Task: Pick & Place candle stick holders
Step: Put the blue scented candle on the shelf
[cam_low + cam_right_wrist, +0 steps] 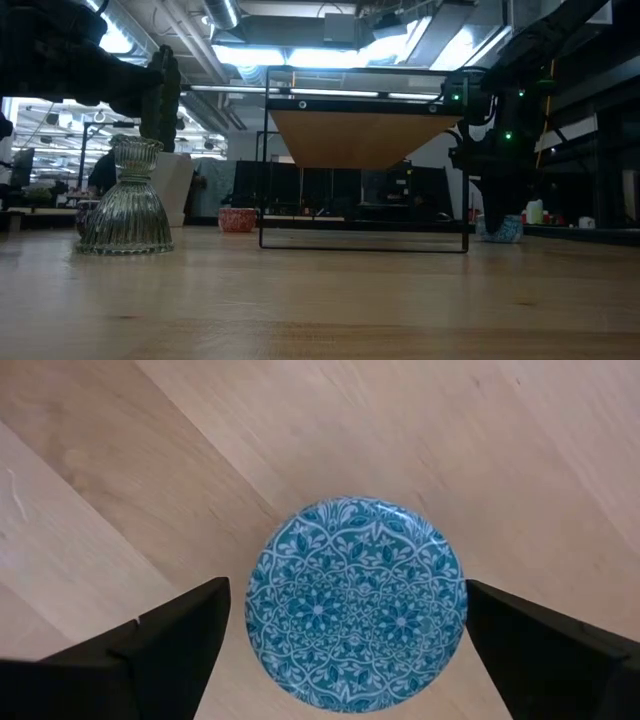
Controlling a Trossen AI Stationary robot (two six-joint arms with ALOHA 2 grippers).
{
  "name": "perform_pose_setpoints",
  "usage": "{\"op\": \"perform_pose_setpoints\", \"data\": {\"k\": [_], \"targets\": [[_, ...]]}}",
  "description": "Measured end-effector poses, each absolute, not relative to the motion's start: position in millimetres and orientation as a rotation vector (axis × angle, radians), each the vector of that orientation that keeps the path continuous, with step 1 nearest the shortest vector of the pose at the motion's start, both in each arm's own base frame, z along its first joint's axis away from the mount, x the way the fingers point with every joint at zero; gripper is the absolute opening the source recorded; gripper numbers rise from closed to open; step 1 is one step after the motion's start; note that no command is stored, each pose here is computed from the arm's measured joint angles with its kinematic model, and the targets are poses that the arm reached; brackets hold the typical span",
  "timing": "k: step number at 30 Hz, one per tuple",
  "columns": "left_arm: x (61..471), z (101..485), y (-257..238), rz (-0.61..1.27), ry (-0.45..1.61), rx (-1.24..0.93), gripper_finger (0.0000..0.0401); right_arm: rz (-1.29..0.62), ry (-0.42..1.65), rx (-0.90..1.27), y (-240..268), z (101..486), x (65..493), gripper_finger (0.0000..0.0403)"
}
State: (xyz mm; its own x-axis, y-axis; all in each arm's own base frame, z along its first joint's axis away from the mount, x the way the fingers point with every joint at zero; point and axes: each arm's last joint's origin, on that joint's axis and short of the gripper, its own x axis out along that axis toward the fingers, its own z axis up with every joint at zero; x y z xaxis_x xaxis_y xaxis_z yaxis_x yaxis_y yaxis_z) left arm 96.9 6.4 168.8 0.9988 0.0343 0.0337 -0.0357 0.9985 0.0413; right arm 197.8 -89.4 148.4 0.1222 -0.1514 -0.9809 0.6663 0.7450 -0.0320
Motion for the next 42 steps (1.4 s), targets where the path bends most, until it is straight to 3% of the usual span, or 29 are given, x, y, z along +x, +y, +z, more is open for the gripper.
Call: {"op": "perform_pose_setpoints", "data": {"k": [42], "targets": [[96.9,168.7,6.4,0.035,-0.033,0.042,0.0006,-0.633,1.323,0.474,-89.4,148.6,197.8,0.0313]]}}
